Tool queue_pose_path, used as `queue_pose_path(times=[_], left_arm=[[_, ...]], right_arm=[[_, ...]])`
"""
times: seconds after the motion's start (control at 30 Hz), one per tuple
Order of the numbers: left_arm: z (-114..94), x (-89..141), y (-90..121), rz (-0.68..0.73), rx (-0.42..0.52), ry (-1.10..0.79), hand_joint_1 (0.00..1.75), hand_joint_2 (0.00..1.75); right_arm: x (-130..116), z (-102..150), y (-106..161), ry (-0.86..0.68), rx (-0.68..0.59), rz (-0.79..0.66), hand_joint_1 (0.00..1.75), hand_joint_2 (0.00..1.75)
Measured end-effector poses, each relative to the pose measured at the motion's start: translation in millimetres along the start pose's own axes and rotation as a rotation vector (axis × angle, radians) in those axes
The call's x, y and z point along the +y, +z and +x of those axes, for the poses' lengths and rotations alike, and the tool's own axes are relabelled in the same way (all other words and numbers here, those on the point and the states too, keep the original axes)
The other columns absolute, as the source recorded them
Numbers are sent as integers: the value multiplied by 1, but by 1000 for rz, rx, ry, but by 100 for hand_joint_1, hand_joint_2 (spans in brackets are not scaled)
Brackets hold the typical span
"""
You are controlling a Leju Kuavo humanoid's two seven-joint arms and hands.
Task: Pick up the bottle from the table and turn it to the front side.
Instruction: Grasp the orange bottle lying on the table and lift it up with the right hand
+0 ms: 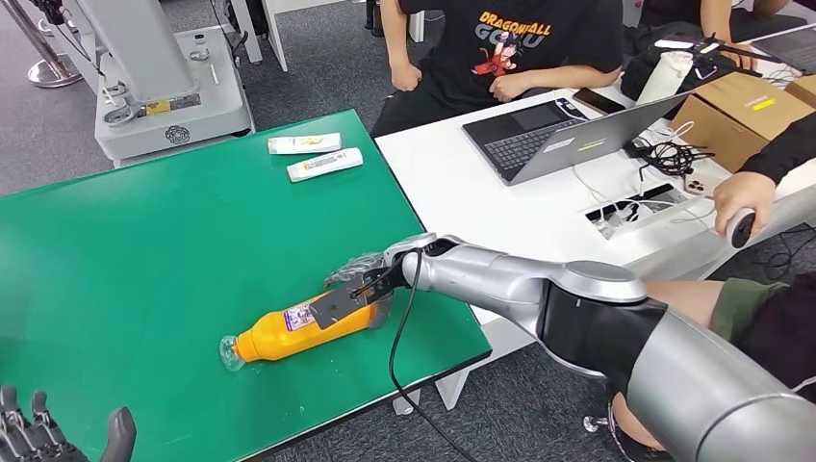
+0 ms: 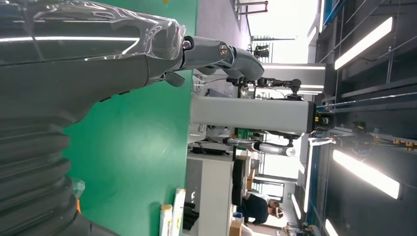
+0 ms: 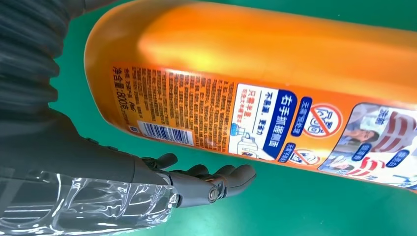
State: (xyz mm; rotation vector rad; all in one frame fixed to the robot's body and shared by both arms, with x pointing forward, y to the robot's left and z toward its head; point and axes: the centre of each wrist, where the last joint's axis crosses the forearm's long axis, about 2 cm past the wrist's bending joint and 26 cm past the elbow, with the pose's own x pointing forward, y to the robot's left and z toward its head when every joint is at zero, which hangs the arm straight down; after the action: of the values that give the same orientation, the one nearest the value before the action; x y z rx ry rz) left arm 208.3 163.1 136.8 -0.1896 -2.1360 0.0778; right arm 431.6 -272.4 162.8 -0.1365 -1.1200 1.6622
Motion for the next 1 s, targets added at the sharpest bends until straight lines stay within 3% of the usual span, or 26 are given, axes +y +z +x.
queue_pose_path(times=[0.3, 0.33, 0.47, 0.5, 1.0], left_arm=[[0, 0, 0, 1, 0, 0, 0, 175], [0, 0, 0, 1, 1, -1, 0, 175], [0, 0, 2, 5, 5, -3, 0, 175], [0, 0, 2, 6, 6, -3, 0, 175], [0, 0, 4, 11, 11, -5, 0, 175]], right_arm=[[2, -2, 0, -4, 4, -4, 0, 175], [2, -2, 0, -5, 2, -5, 9, 175], [4, -3, 0, -4, -12, -10, 161, 175], [5, -3, 0, -4, -15, -11, 171, 175], [12, -7, 0, -28, -51, -30, 175, 175]])
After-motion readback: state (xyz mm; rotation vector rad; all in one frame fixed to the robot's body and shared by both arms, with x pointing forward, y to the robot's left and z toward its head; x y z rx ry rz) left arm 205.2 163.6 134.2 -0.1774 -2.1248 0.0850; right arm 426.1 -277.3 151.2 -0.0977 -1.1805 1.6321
